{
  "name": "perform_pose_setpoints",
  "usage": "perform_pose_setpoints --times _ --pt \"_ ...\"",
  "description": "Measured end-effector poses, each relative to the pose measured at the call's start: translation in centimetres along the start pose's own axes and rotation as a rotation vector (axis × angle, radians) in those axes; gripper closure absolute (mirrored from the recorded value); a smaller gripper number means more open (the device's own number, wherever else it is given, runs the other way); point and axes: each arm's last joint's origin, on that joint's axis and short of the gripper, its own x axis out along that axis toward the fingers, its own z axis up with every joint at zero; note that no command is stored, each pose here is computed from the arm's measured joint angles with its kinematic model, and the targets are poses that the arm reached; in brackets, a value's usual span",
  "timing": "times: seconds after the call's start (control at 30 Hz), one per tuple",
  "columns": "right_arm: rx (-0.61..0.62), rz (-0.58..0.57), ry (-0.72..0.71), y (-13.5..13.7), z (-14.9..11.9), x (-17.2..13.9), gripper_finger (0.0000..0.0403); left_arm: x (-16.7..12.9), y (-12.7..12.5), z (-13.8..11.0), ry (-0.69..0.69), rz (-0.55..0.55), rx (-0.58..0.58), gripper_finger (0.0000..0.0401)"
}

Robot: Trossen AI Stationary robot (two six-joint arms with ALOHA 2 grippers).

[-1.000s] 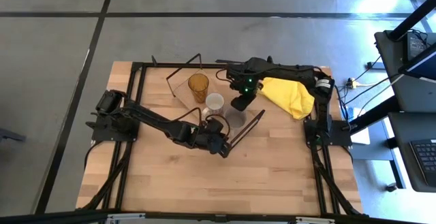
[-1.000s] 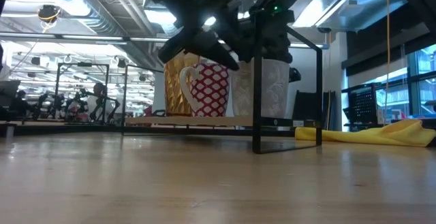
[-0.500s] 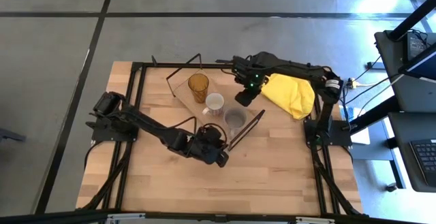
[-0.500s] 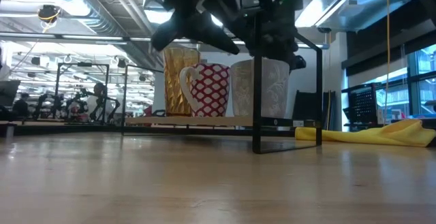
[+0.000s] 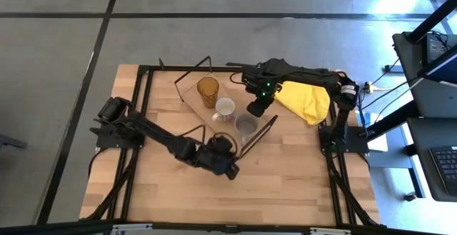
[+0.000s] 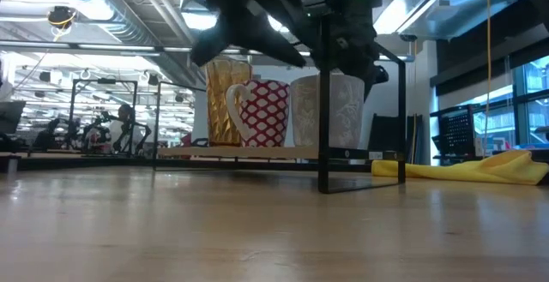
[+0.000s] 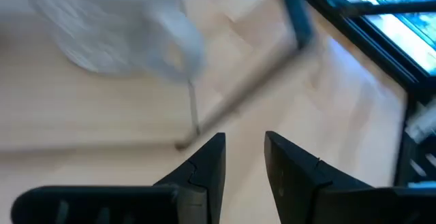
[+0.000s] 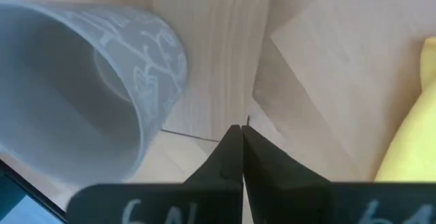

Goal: Stack small to large cups/mugs on shelf
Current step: Put the grey patterned mug on the shelf

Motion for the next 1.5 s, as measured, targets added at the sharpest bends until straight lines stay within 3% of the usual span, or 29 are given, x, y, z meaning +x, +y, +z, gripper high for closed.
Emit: perform_pose_setpoints --times 0.47,1.13,1.5 --pt "-0.033 -0.006 0.016 1.6 -0.6 0.4 0.0400 0.0 0.6 0.1 -0.062 0.089 0.028 0.0305" --pt "-0.016 0.004 0.015 2.6 -0.8 0.6 0.0401 0.2 -0.1 1.1 -0.159 0.041 0.093 0.0305" --pt "-0.028 0.026 -0.010 3.8 -0.9 0.9 0.0400 1.1 1.0 2.7 -0.180 0.084 0.116 0.0305"
